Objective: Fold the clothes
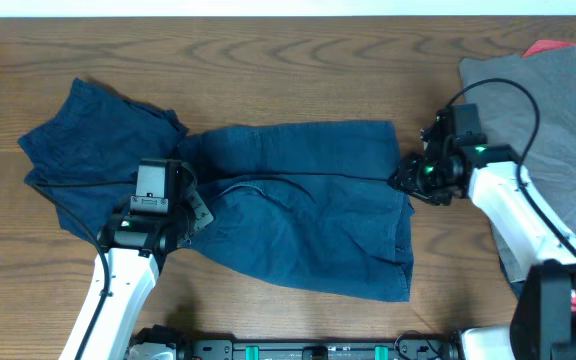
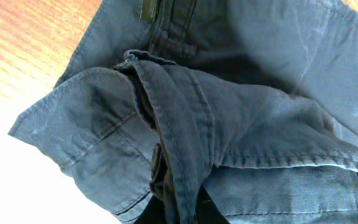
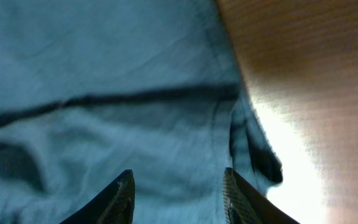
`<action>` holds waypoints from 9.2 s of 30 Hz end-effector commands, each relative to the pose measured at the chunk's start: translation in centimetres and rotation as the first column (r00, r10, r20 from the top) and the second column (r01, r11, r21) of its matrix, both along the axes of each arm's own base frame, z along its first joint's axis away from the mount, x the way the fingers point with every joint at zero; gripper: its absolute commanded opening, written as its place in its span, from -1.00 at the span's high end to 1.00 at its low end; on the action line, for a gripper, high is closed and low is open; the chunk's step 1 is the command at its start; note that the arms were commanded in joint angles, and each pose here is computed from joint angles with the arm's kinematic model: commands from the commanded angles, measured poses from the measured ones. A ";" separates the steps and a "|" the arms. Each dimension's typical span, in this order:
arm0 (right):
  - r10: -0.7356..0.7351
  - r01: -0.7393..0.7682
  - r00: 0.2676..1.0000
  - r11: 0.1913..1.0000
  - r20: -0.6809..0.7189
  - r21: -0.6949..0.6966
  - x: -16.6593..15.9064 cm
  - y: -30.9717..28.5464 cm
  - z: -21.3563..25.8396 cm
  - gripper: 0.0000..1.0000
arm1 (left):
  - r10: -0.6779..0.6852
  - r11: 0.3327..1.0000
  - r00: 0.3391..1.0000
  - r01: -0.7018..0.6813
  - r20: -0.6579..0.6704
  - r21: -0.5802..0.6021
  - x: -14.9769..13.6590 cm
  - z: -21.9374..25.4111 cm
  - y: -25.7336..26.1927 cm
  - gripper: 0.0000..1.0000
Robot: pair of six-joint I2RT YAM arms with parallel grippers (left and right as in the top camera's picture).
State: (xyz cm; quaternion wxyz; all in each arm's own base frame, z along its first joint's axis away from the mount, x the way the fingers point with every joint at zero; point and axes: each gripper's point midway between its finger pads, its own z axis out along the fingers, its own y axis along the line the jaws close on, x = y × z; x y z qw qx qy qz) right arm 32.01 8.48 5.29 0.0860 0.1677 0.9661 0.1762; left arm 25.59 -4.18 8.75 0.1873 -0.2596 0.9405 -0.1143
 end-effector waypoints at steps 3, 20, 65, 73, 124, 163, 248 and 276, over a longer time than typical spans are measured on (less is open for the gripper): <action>-0.090 0.088 0.996 0.991 -0.013 -0.103 0.7 -1.5 -2.4 0.12 | 0.008 1.000 1.000 -0.008 0.007 -0.002 0.0 0.4 0.1 0.88; -0.036 0.029 0.996 0.996 -0.076 -0.084 0.5 1.0 -6.0 0.36 | 0.008 1.000 1.000 -0.008 0.007 -0.002 0.0 0.4 0.1 0.88; 0.022 0.041 0.732 0.996 0.681 -0.076 19.7 0.3 11.1 0.98 | 0.190 0.981 0.946 -0.195 0.261 -0.007 9.9 -0.1 1.5 0.87; 0.051 0.000 0.728 0.997 0.684 -0.075 22.4 3.0 4.8 0.74 | 0.188 0.981 0.957 -0.195 0.220 0.006 11.1 -3.4 1.3 0.31; -0.009 -0.159 0.946 0.858 -0.324 -0.488 0.1 -5.6 -8.9 0.97 | -0.196 0.969 0.828 0.082 -0.525 -0.234 -5.6 -10.8 -4.8 0.31; 0.157 -0.168 0.986 0.909 -0.059 -0.381 3.8 -1.2 -1.9 0.85 | 0.315 0.949 0.939 -0.311 -0.139 0.049 4.6 -9.5 1.0 -0.02; 0.800 -0.800 0.592 0.570 0.098 0.187 -9.3 27.0 -5.0 0.88 | -0.210 0.972 0.978 0.208 -0.008 -0.110 4.2 13.1 -2.9 0.88; 0.522 -0.525 0.849 0.815 -0.082 -0.248 -3.0 5.7 -7.6 0.92 | -0.153 0.969 0.985 0.166 0.083 -0.184 9.3 12.5 -7.0 0.88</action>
